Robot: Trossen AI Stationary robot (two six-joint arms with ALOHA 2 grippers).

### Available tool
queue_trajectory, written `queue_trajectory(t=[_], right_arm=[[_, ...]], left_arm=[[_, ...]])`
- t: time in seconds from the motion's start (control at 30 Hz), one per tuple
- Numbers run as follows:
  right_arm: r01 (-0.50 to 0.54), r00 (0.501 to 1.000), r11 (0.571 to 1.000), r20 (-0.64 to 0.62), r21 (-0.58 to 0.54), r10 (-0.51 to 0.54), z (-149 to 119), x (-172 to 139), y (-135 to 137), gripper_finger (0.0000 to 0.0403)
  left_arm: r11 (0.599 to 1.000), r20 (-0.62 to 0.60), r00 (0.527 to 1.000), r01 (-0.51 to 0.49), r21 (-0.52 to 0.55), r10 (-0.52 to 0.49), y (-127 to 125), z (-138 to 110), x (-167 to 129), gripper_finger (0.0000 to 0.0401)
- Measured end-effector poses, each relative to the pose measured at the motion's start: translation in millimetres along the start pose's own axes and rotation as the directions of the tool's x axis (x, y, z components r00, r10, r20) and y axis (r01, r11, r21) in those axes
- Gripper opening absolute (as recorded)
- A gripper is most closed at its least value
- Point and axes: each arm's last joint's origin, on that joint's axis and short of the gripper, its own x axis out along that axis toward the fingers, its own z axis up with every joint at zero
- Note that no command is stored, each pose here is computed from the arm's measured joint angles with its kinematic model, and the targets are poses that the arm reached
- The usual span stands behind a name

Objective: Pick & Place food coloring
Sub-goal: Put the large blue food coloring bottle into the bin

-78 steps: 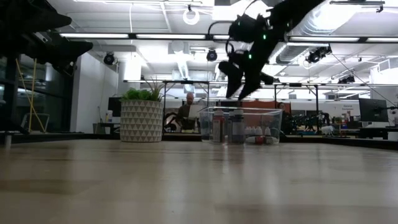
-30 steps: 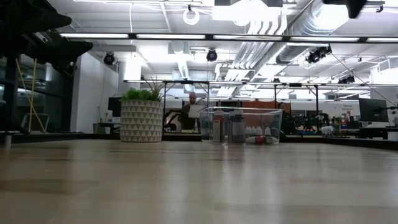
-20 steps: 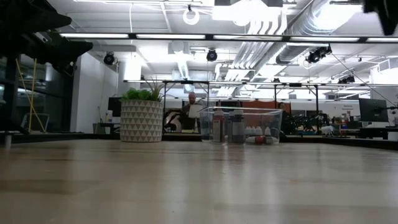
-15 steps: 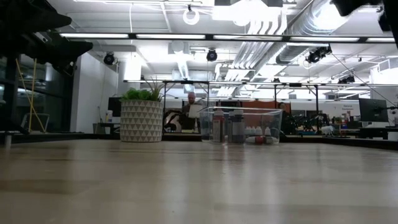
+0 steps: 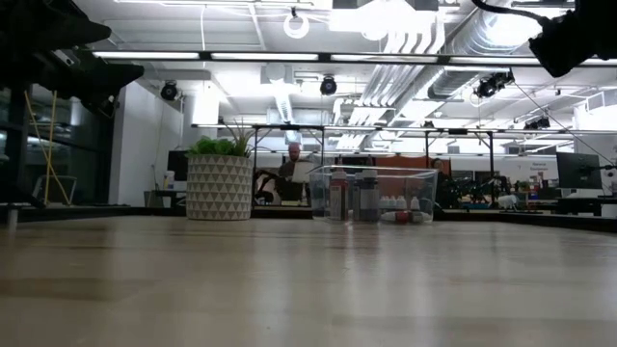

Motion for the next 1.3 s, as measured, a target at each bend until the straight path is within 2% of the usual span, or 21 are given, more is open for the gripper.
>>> queue_trajectory(t=[0.47, 1.07, 1.3], right_arm=[[0.083, 0.997, 0.997, 0.003, 0.002, -0.083, -3, 14, 7, 0.0246], [0.087, 0.996, 0.989, 0.015, 0.117, -0.089, -10, 14, 7, 0.0246], [0.076, 0.997, 0.988, 0.01, 0.134, -0.078, -10, 24, 8, 0.0245]], left_arm=[[1.0, 0.0, 1.0, 0.0, 0.0, 0.0, 0, 0, 0, 0.0271], [1.0, 0.0, 1.0, 0.0, 0.0, 0.0, 0, 0, 0, 0.0271], [1.0, 0.0, 1.0, 0.0, 0.0, 0.0, 0, 0, 0, 0.0271]])
